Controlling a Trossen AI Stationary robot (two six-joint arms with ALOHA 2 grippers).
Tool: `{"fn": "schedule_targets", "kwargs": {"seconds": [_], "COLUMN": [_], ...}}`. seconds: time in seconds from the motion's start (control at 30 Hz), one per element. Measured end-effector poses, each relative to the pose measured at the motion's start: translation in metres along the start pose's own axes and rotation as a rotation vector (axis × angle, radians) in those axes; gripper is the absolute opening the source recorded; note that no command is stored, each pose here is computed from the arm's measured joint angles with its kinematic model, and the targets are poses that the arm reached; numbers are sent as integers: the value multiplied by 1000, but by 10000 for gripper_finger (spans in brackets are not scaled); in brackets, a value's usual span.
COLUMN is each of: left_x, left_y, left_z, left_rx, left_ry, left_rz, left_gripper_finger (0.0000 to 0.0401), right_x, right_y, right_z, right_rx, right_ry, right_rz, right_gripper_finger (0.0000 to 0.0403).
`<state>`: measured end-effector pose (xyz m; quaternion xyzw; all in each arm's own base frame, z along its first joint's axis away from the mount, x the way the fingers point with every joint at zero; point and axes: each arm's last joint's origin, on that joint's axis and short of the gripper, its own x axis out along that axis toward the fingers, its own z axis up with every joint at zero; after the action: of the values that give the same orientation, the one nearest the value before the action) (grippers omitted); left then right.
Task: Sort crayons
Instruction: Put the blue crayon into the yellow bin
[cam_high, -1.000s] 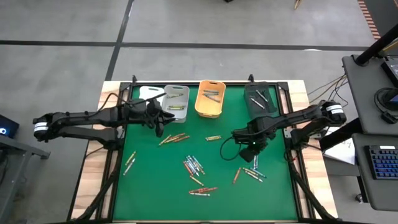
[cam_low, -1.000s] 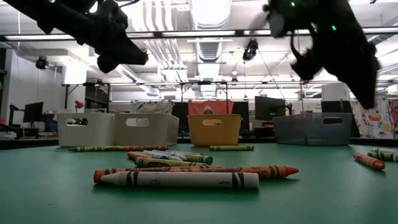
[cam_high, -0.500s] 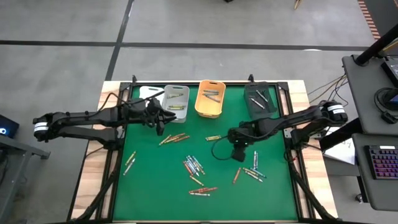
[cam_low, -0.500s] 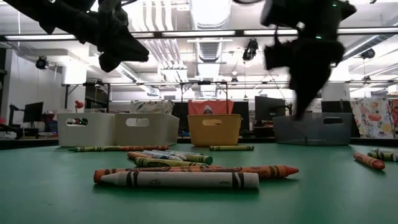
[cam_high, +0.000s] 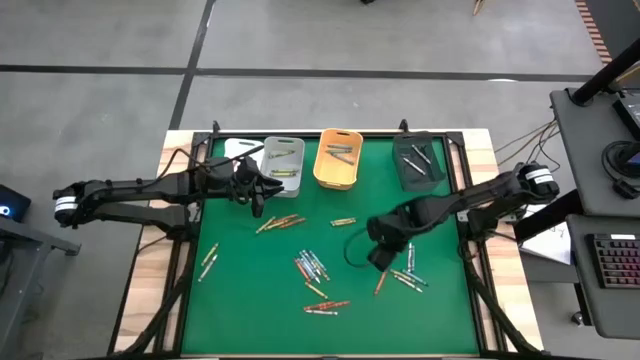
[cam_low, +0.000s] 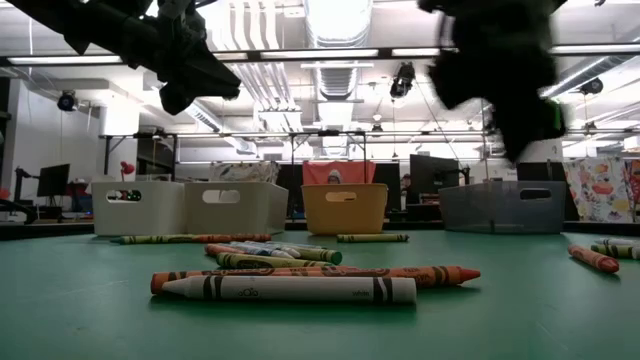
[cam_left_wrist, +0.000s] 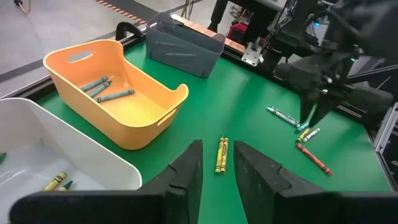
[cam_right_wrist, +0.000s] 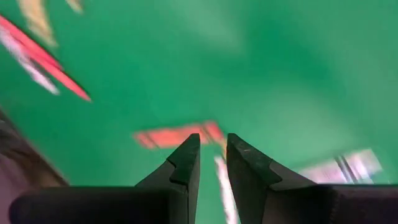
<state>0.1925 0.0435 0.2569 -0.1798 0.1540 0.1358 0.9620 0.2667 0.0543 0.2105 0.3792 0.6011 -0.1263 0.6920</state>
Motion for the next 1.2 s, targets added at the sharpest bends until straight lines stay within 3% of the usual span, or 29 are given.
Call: {"fn": "schedule_targets", "kwargs": {"seconds": [0.17, 0.27, 0.77, 0.93, 1.2], "left_x": [0, 0, 0, 0, 0], "left_y": [0, 0, 1, 2, 2], "left_z": [0, 0, 2, 2, 2], "left_rx": [18, 40, 108, 108, 108], "left_ry": [0, -1, -30, -33, -35], "left_rz": [0, 1, 50, 62, 64], "left_gripper_finger": [72, 72, 72, 72, 72], "right_x": [2, 0, 22, 30, 30], "right_y": [-13, -17, -47, -48, -49], "right_z": [-34, -45, -61, -60, -57], "right_rx": [151, 220, 395, 390, 387], "right_ry": [118, 98, 42, 22, -69], "right_rz": [-280, -360, -432, -386, -410], "right_gripper_finger": [68, 68, 68, 68, 68]}}
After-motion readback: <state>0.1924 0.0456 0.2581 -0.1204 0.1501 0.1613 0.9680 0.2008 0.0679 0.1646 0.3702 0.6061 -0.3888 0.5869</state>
